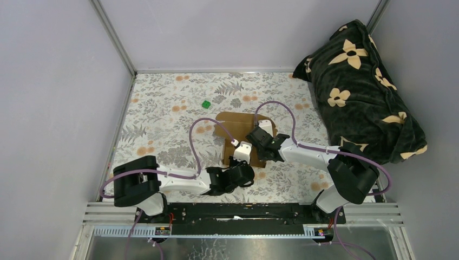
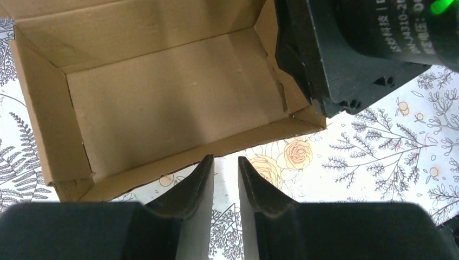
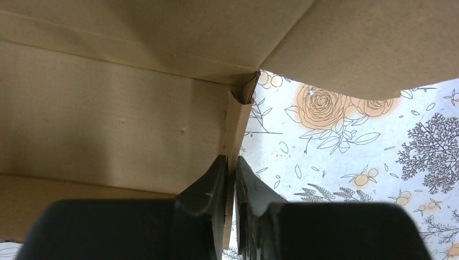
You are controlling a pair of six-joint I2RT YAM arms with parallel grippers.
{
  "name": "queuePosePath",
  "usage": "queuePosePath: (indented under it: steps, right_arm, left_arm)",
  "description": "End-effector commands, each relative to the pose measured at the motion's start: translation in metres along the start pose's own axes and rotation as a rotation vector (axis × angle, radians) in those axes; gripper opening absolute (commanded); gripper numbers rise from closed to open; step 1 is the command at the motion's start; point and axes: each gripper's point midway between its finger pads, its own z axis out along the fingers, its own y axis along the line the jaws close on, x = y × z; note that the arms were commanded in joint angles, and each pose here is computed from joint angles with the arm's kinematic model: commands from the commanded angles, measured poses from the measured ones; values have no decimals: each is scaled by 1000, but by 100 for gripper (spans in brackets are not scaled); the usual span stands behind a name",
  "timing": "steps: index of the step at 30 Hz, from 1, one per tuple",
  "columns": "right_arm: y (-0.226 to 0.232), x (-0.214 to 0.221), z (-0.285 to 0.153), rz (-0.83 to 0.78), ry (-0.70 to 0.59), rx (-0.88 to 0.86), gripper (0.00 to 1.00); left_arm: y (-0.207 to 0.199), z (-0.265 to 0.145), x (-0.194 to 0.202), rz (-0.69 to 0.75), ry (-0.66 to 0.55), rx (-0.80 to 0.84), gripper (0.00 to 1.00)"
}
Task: Fold the paper box
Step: Fold the paper box at the center of the board.
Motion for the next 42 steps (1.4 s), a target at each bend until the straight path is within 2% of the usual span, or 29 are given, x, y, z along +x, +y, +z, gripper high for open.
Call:
queuePosePath:
  steps: [1,3,10,20,26,27,29,30,36,42]
  right_arm:
    - [-3,12,1,-35,57,3,9]
    - [-2,14,2,-38,63,3,3]
    - [-2,17,1,-46,76,0,3]
    - [1,20,-1,-50,90,-11,17]
    - [1,22,0,-48,95,-9,20]
    - [1,22,0,-49,95,-9,20]
    - [2,22,1,-46,96,-11,1]
    - [2,23,1,-44,97,-12,0]
    - [5,25,0,-12,108,-18,0]
    - [11,30,0,-14,129,-39,7]
  left_arm:
    - [-5,13,-30,-39,-101,-13,29]
    - [-6,17,-33,-42,-103,-9,29]
    - [-2,30,-39,-43,-109,-21,29]
    - [-15,38,-51,-52,-122,8,30]
    - [-18,37,-57,-59,-132,13,30]
    - [-18,36,-58,-60,-134,14,30]
    - [-19,36,-60,-61,-137,13,30]
    - [-20,37,-61,-64,-139,14,30]
    - [-33,41,-68,-92,-146,45,30]
    - [-36,46,-72,-109,-163,45,31]
